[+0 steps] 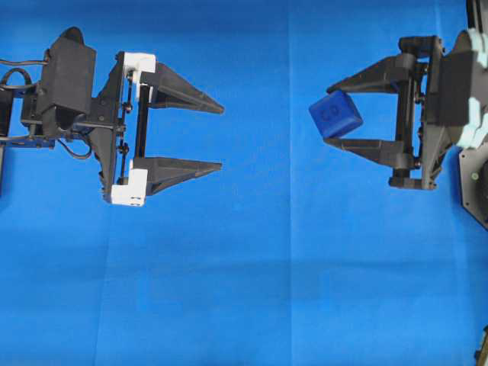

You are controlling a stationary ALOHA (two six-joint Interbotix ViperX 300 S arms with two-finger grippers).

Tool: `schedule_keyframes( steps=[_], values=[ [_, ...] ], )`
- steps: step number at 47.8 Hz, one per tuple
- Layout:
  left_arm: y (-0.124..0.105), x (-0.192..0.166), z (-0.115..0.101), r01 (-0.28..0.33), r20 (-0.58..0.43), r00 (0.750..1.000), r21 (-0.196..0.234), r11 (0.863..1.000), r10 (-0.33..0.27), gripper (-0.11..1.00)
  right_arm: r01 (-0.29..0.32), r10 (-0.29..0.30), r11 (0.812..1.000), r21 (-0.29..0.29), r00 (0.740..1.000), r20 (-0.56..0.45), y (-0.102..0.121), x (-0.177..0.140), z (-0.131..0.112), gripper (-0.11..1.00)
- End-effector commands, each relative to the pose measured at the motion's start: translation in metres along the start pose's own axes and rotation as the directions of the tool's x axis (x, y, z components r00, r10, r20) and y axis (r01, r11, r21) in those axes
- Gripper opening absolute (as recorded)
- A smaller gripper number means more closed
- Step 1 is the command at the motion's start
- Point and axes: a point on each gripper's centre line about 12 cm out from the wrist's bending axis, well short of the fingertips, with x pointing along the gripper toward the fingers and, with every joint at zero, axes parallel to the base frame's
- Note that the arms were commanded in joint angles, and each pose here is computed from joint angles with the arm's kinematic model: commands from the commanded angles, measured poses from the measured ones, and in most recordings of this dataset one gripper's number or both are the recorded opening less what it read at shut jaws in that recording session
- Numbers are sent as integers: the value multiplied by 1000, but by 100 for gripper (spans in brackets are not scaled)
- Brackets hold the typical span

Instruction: Handover the blue block to the right arm after grasping it with the left arm, then place it in the designated position.

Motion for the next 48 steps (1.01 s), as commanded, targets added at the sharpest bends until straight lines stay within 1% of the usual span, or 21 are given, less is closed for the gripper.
schedule_keyframes(
  steps=[1,7,13,48],
  values=[
    [-1,-1,10,3,31,1000,2,1000,-3,93,-1,1,1000,-6,1000,-25,5,-1,0,52],
    [-1,-2,11,3,32,999,2,1000,-3,93,17,-18,1000,-17,996,-85,8,-3,-8,52],
    [-1,-2,11,3,32,999,2,1000,-3,93,30,-31,1000,-8,992,-123,8,-4,-13,52],
    [-1,-2,11,3,32,999,2,1000,-3,93,28,-29,1000,-11,990,-135,10,1,-15,52]
  ],
)
